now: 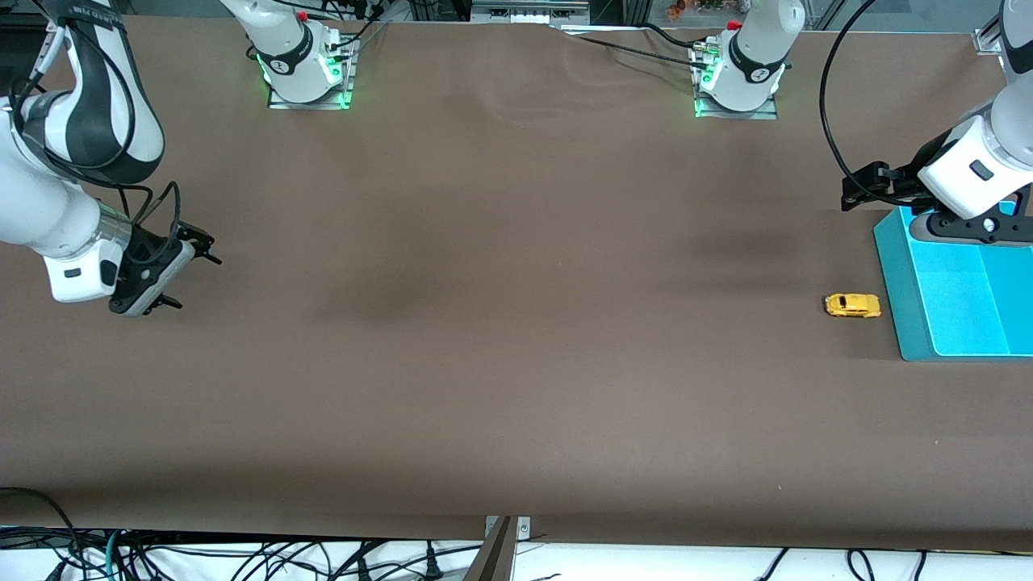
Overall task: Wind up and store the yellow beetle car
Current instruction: 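Lower the left gripper toward the car while the right gripper withdraws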
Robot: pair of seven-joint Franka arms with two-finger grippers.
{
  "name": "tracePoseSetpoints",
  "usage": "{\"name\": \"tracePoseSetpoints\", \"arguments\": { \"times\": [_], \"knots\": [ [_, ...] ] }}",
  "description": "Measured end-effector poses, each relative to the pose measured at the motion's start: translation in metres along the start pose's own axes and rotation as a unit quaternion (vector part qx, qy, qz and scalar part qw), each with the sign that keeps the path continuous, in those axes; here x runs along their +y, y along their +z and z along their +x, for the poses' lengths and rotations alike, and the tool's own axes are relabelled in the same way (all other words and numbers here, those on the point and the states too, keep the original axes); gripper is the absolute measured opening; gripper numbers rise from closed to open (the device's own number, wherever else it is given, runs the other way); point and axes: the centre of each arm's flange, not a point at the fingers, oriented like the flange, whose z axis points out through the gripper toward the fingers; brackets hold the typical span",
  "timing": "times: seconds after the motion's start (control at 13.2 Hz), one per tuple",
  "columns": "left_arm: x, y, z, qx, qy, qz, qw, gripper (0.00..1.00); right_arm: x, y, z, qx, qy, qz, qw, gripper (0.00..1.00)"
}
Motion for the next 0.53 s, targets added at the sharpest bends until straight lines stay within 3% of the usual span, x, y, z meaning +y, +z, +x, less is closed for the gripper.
{"name": "tracePoseSetpoints", "arguments": {
  "times": [0.23,0.53],
  "knots": [
    [-0.002,0.025,0.015,-0.024,0.054,-0.005,0.998,1.0,-0.002,-0.021,0.008,-0.001,0.078,0.002,0.997,1.0],
    [-0.02,0.072,0.041,-0.061,0.125,-0.007,0.99,1.0,-0.001,-0.044,0.013,-0.001,0.173,0.002,0.985,1.0]
  ]
}}
